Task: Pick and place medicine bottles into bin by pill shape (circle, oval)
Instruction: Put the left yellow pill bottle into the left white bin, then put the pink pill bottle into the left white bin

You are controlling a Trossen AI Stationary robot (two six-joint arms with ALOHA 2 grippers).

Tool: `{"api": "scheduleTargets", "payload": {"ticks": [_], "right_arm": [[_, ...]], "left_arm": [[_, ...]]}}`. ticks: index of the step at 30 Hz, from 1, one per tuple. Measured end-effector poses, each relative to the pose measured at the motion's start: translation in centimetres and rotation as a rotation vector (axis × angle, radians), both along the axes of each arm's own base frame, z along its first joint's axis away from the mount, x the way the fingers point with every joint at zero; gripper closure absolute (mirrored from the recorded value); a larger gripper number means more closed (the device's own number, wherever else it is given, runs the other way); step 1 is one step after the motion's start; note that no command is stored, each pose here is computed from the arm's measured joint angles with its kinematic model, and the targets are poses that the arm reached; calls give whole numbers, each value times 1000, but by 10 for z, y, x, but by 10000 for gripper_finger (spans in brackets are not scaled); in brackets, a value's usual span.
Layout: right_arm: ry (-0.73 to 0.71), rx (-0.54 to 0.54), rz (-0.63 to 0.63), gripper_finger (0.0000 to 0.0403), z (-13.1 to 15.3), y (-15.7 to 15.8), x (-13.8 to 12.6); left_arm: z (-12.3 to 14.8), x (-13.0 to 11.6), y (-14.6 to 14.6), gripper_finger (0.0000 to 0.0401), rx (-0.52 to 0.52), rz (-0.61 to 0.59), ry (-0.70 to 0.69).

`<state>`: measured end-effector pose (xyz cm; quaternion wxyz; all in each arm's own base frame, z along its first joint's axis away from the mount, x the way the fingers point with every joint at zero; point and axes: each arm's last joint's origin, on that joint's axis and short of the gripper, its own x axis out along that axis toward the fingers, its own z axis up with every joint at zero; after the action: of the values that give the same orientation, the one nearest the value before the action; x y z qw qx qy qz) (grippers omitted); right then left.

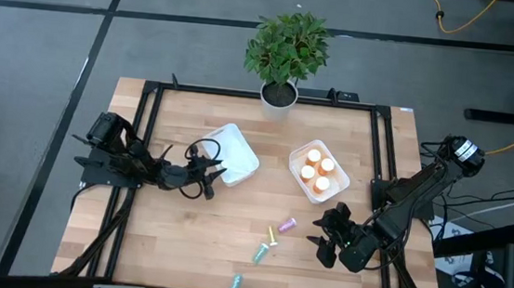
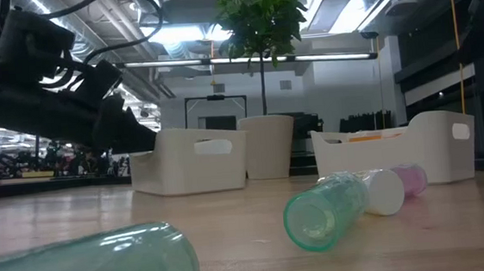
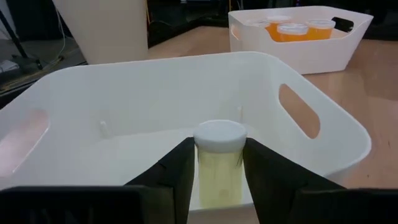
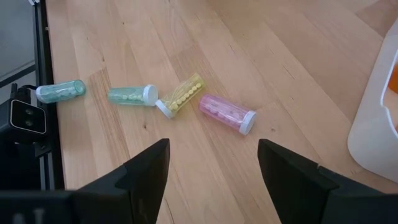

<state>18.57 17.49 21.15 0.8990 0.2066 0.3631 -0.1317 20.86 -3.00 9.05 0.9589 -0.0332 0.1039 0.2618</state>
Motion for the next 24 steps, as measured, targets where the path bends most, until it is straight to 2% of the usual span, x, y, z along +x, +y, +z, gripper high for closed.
{"api": "scheduleTargets", "payload": {"ticks": [19,24], "right_arm": [[0,0,0,157,0,0,0],[0,0,0,157,0,0,0]], "left_arm": [[2,1,0,250,-21,4,-33],[11,2,0,247,26,-5,-92]]}}
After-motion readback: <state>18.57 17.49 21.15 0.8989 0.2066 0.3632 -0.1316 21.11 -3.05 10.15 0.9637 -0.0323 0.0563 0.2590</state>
